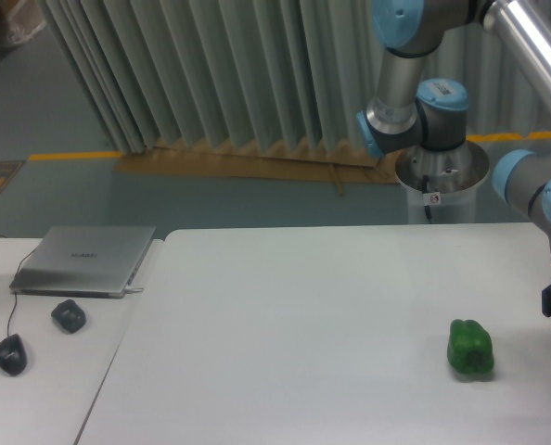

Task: Place the bread in the basket

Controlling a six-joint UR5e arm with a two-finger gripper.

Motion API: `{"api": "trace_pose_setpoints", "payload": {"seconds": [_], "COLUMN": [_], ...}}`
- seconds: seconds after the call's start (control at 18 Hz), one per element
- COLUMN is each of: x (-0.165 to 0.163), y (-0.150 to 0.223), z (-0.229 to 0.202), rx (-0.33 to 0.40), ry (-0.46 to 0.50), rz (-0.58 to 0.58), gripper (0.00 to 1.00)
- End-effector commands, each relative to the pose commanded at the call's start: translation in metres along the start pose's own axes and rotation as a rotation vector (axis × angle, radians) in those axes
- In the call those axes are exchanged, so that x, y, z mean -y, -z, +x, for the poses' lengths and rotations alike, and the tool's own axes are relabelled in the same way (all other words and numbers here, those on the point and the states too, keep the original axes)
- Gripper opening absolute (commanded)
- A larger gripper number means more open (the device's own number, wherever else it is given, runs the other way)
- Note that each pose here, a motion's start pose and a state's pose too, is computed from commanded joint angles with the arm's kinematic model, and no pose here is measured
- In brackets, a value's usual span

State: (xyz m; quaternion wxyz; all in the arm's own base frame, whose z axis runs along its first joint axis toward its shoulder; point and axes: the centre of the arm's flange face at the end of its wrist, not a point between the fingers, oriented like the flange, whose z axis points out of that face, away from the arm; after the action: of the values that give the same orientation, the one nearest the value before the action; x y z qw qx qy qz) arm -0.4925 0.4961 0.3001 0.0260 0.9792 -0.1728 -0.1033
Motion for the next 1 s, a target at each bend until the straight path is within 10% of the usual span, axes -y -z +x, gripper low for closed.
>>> {"api": "trace_pose_setpoints", "payload": {"seconds": [1.0], "x": [0.008], "y": [-0.045], "z": [-0.029], "rx": [0.053], "ry": [0.014], "rz": [-0.059], "gripper": [1.0]}}
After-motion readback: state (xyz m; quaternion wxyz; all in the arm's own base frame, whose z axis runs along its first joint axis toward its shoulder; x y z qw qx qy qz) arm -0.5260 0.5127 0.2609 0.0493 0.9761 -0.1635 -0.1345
